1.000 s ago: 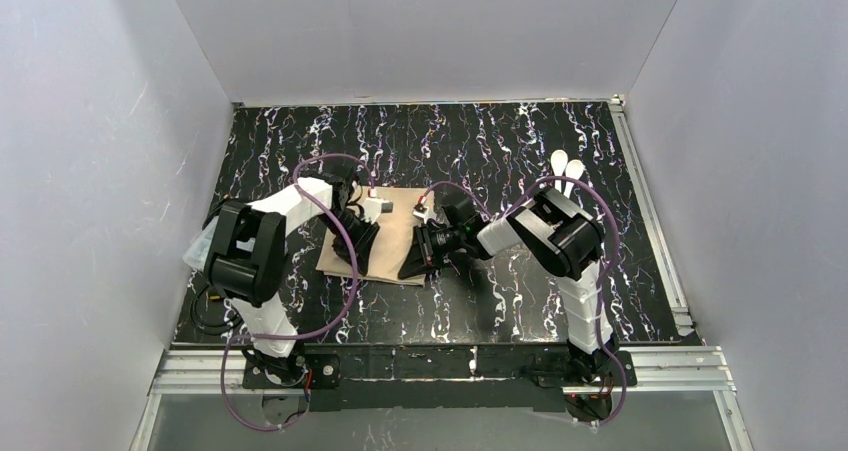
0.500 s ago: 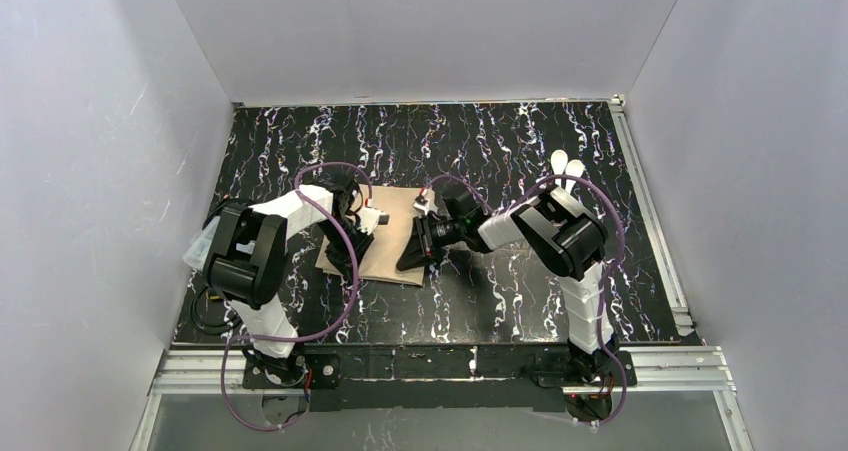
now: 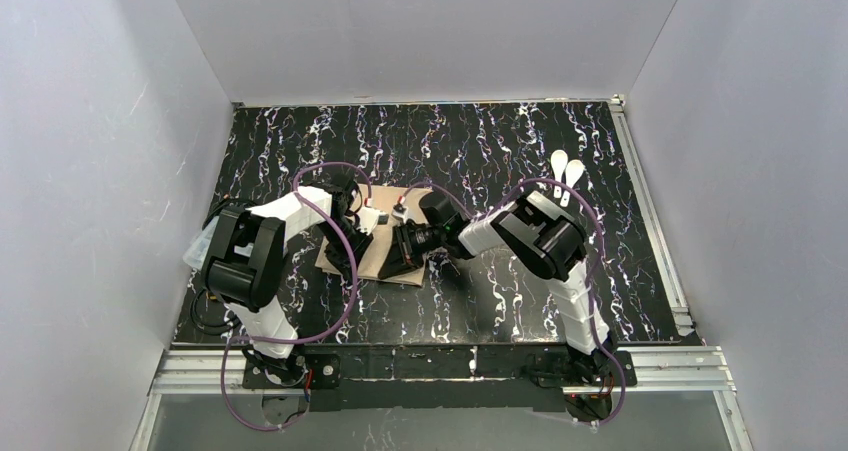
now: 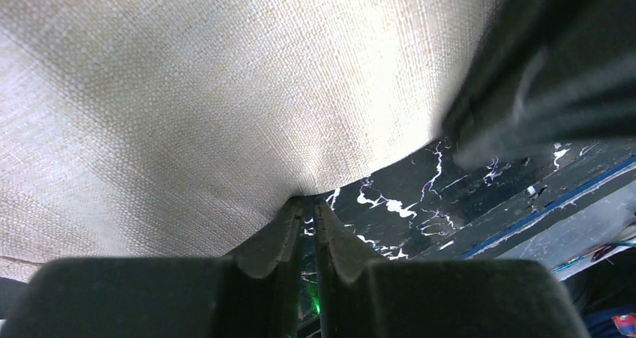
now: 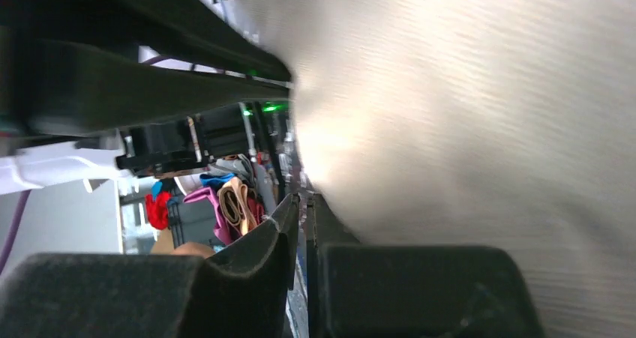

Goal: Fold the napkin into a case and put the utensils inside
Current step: Smooth out the square-folded napkin at the center of the board, then pick up the top corner of the square folded napkin from the center of the board, then fold the top corner of the square-folded napkin at the center of the board.

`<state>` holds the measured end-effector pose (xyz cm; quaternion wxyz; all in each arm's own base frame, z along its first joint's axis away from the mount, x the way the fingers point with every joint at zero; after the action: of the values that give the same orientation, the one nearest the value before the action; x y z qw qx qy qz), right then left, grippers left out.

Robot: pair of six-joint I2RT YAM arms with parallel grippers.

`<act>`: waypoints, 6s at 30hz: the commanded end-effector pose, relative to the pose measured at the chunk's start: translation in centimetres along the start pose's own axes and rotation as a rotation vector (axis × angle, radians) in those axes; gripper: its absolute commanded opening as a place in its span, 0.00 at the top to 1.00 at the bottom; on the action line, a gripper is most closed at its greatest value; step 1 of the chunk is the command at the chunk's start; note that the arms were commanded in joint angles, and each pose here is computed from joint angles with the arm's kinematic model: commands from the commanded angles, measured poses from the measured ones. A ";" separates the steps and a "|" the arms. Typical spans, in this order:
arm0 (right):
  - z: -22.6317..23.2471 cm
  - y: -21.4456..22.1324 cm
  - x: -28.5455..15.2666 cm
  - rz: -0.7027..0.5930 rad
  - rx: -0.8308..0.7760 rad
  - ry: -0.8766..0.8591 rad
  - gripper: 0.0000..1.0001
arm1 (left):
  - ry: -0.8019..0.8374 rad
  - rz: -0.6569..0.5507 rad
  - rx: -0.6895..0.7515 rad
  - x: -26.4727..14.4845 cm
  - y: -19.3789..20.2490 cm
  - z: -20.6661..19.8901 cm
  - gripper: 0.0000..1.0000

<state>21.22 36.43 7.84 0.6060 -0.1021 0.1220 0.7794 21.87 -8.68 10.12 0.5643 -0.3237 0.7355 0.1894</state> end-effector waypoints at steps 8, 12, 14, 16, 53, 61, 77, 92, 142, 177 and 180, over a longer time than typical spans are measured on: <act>0.9 -0.5 -1.1 -0.058 -0.003 0.045 0.80 | -0.084 -0.017 0.046 -0.5 0.0 0.7 0.93; 3.7 -1.1 -3.3 -0.094 -0.027 -0.023 0.70 | -0.089 -0.031 0.050 -0.9 -0.3 0.7 0.94; 4.7 -2.2 -5.0 -0.135 -0.052 -0.025 0.67 | -0.094 -0.034 0.057 -1.2 -0.3 0.6 0.94; 4.9 -3.8 -6.9 -0.166 -0.066 0.033 0.64 | -0.102 -0.034 0.064 -1.3 -0.3 0.7 0.94; -5.5 -5.6 -14.1 -0.380 0.060 0.286 0.69 | -0.004 -0.264 0.064 -11.5 -4.3 -0.7 0.56; -1.5 -6.9 -14.7 -0.431 -0.022 0.239 0.62 | -0.080 -0.310 -0.122 -11.1 -8.9 6.0 0.57; 2.1 -4.5 -8.1 -0.321 -0.092 0.207 0.61 | 0.039 -0.433 -0.126 -8.1 -15.4 11.1 0.69; -1.9 -3.1 -4.8 -0.228 -0.023 0.165 0.67 | -0.005 -0.451 -0.082 -5.5 -19.4 13.2 0.56; -4.4 -2.5 -5.1 -0.198 0.016 0.181 0.73 | -0.037 -0.521 0.040 -7.8 -18.0 10.3 1.00; 1.7 -0.6 -18.3 -0.523 0.078 0.347 0.54 | 0.245 -0.441 0.012 -6.4 -9.4 -4.8 1.00; 1.3 -0.8 -18.6 -0.552 0.095 0.374 0.56 | 0.237 -0.406 0.020 -5.5 -9.1 -5.4 1.00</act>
<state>26.26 20.87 14.83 0.7576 -0.2202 0.2136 0.5761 26.38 -16.97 17.35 0.4969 -0.4881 0.7169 0.0305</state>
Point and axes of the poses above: each gripper's point midway between its finger pads, its own x axis out along the fingers, its own z axis along the line the jaws close on, y = z × x, the point moved 9 cm from there along -x, back along the fingers, and after that the axes turned 10 degrees about x, right-handed, at the moved point
